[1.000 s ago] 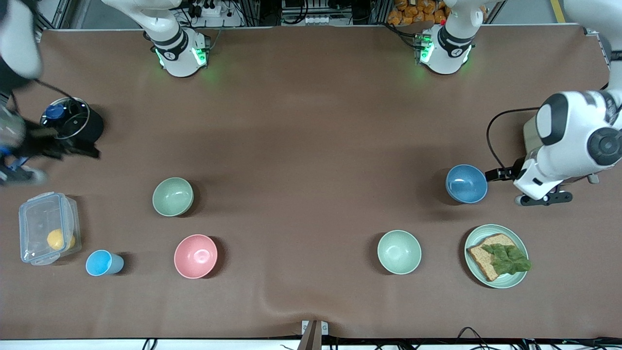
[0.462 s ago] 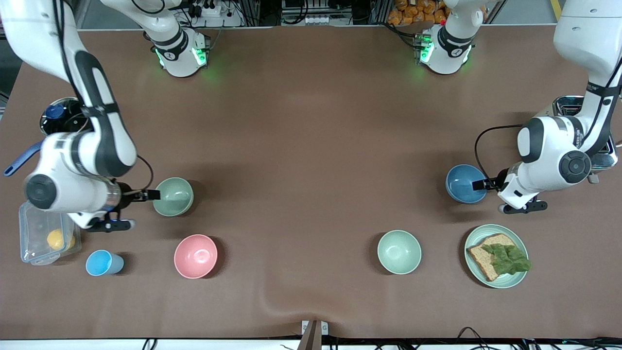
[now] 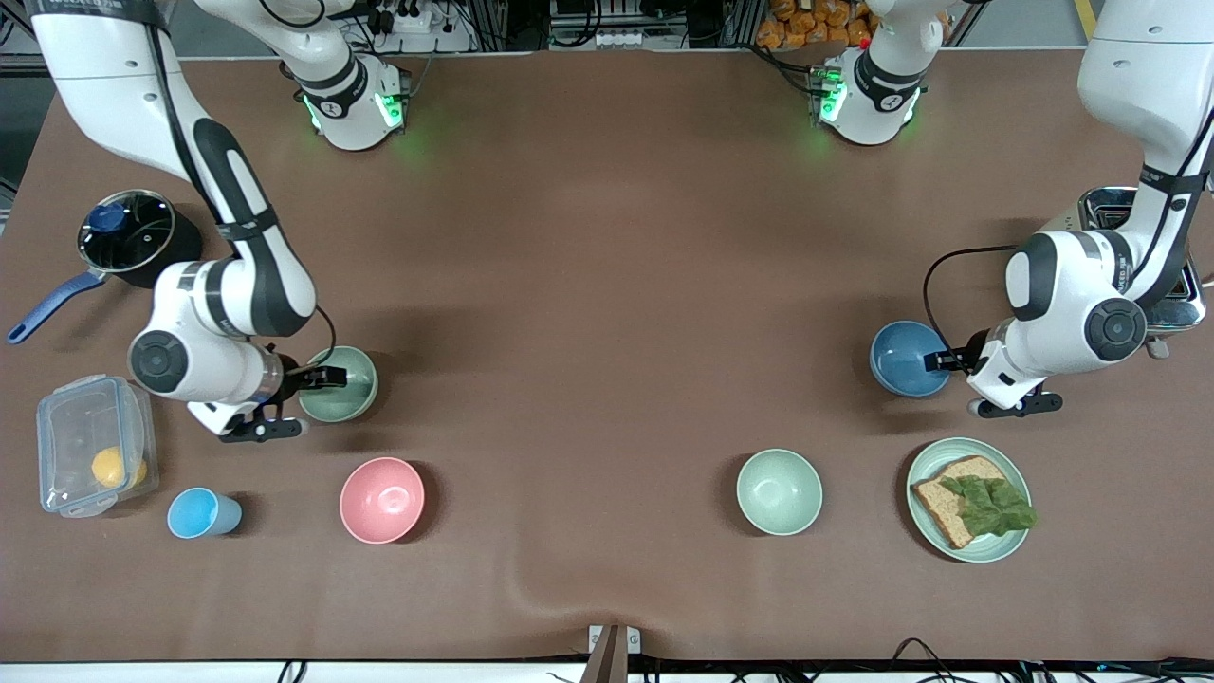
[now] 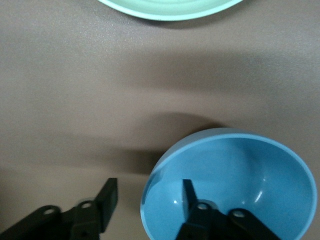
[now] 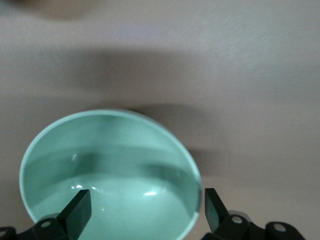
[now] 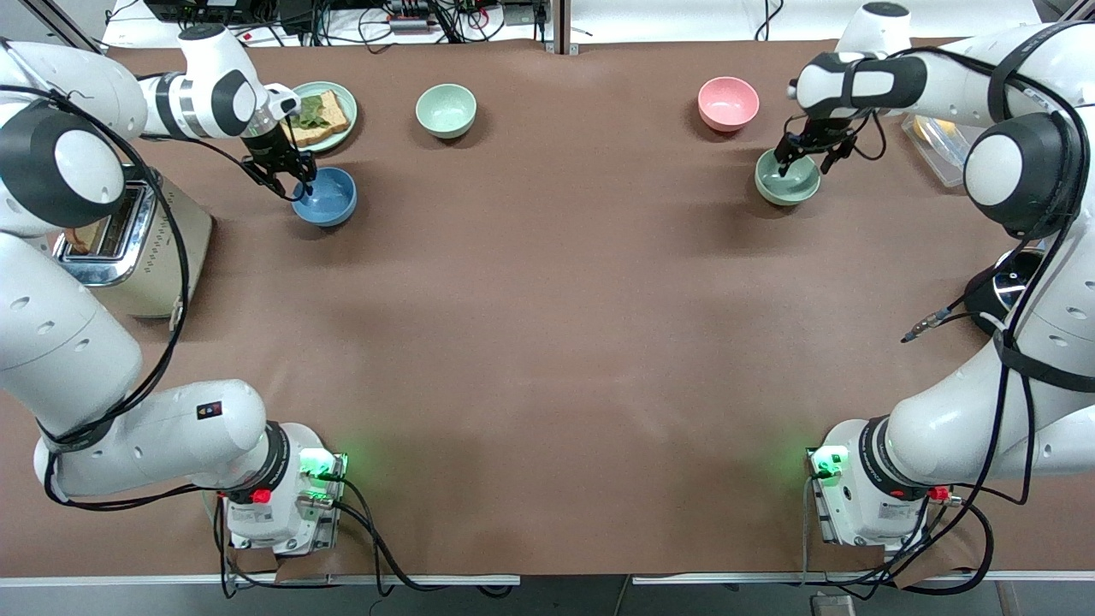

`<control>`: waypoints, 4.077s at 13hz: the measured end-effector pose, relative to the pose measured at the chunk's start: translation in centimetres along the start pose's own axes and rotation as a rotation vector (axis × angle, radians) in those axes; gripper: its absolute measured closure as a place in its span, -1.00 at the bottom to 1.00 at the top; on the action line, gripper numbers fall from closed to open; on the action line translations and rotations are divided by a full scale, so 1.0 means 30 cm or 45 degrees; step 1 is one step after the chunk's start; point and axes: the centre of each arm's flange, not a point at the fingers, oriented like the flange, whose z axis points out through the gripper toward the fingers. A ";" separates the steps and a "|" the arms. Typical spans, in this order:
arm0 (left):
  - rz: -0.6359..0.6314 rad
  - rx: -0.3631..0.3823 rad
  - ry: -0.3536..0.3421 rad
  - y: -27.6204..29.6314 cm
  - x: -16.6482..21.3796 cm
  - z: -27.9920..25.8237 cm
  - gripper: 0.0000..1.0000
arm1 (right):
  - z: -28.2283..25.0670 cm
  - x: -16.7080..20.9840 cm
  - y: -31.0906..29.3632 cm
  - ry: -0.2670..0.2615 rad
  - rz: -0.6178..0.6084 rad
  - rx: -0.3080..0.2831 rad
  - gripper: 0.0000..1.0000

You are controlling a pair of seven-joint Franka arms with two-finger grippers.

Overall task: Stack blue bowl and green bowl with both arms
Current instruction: 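Grasp the light blue bowl rim with the left gripper, then grasp the pale green bowl rim with the right gripper, then carry both bowls toward each other at the table middle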

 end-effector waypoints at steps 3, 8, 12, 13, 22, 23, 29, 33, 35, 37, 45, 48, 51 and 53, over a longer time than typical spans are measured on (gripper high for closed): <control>0.002 -0.001 -0.010 0.004 0.000 0.015 0.57 | 0.071 -0.020 -0.009 0.033 -0.066 -0.070 -0.86; 0.006 -0.002 0.009 0.011 0.008 -0.013 0.89 | 0.061 -0.018 -0.007 0.055 -0.090 -0.094 0.30; 0.012 0.005 0.057 0.029 0.031 -0.141 0.90 | -0.038 -0.010 -0.025 0.096 -0.098 -0.098 0.88; 0.015 0.009 0.043 0.050 0.034 -0.199 0.90 | -0.065 -0.013 -0.034 0.086 -0.091 -0.099 0.89; -0.021 -0.064 -0.003 0.257 0.041 -0.529 0.90 | -0.331 0.038 -0.569 0.193 0.463 0.126 0.89; -0.020 -0.071 0.001 0.266 0.042 -0.543 0.90 | -0.357 0.036 -0.660 0.229 0.523 0.177 0.89; -0.060 -0.157 0.023 0.353 0.039 -0.644 0.90 | -0.266 -0.004 -1.115 0.341 0.899 0.374 0.89; -0.093 -0.194 0.022 0.374 0.038 -0.702 0.90 | -0.090 -0.016 -1.390 0.270 1.171 0.453 0.89; -0.130 -0.191 0.007 0.425 0.031 -0.690 0.90 | -0.032 -0.047 -1.490 0.235 1.279 0.516 0.88; -0.165 -0.183 -0.011 0.509 0.015 -0.673 0.90 | -0.010 -0.097 -1.571 0.191 1.367 0.537 0.78; -0.273 -0.157 -0.047 0.755 -0.049 -0.622 0.90 | -0.118 0.008 -1.406 0.139 1.578 0.447 -0.89; -0.316 -0.168 -0.032 0.872 -0.071 -0.588 0.90 | -0.140 0.112 -1.230 0.131 1.771 0.469 -1.00; -0.381 -0.194 -0.018 0.978 -0.076 -0.525 0.90 | -0.076 0.163 -1.186 0.133 1.865 0.499 -1.00; -0.424 -0.216 -0.011 1.061 -0.083 -0.467 0.90 | -0.010 0.181 -1.231 0.140 1.889 0.539 -1.00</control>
